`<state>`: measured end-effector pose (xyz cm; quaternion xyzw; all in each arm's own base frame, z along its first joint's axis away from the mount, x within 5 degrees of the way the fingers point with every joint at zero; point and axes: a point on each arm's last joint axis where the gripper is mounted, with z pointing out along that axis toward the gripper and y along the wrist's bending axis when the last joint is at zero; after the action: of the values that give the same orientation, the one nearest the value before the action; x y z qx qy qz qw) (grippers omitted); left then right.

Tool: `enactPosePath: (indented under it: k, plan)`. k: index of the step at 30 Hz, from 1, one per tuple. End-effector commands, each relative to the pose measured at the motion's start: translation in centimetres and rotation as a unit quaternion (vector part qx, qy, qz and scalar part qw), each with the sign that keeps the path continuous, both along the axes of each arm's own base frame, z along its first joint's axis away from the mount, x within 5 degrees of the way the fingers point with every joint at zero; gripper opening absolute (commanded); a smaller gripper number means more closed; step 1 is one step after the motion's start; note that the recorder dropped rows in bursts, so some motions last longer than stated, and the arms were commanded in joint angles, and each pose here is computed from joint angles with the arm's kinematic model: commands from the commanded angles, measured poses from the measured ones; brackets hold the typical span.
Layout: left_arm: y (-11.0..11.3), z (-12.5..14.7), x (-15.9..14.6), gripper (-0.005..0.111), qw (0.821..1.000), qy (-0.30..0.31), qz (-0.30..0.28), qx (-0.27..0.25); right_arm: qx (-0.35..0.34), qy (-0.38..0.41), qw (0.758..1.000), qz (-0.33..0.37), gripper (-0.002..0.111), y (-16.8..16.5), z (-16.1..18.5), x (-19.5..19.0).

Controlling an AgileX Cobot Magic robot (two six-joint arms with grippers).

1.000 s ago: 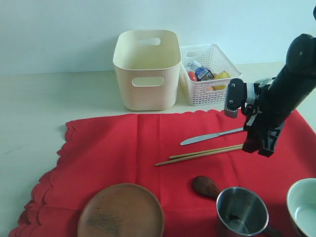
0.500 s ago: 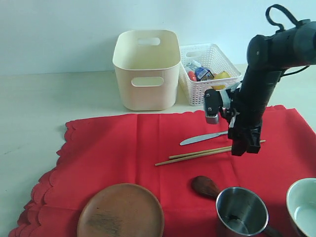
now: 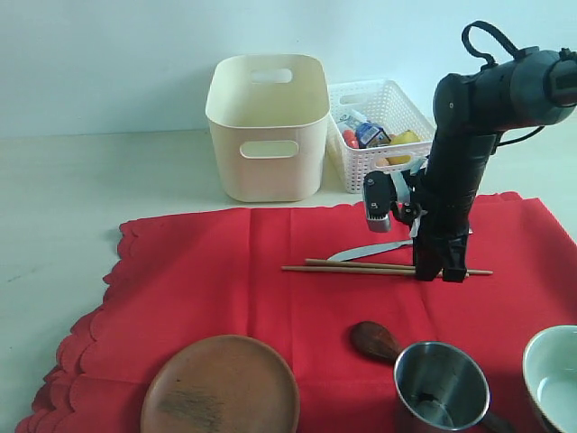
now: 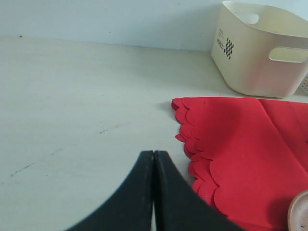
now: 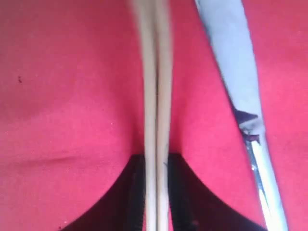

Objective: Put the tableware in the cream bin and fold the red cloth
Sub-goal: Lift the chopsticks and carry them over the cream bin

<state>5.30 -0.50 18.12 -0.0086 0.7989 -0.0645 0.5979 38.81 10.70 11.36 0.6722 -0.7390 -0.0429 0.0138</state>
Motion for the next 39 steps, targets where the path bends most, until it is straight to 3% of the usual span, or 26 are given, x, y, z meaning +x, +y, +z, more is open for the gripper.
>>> enactPosePath:
  k: [1, 7, 19, 25, 31, 39]
  plan:
    - [0.0, 0.0, 0.0, 0.000, 1.000, -0.005, 0.002, 0.000, -0.023, 0.006, 1.000, 0.016, 0.000, -0.4, -0.4, -0.1]
    - [0.0, 0.0, 0.0, 0.000, 1.000, -0.005, 0.002, 0.000, -0.036, 0.019, 0.999, 0.018, 0.000, -0.6, 0.5, -0.4]
    - [0.0, 0.0, 0.0, 0.000, 1.000, -0.005, 0.002, 0.000, -0.016, -0.008, 0.999, -0.031, 0.000, -0.6, 6.1, -1.5]
    - [0.0, 0.0, 0.0, 0.000, 1.000, -0.005, 0.002, 0.000, 0.097, -0.012, 0.992, -0.076, 0.000, 1.2, 9.0, -2.3]
    - [0.0, 0.0, 0.0, 0.000, 1.000, -0.005, 0.002, 0.000, 0.237, 0.005, 0.966, -0.105, 0.000, 3.5, 10.9, -2.6]
    - [0.0, 0.0, 0.0, 0.000, 1.000, -0.005, 0.002, 0.000, 0.308, 0.018, 0.942, -0.135, 0.000, 4.6, 11.6, -2.5]
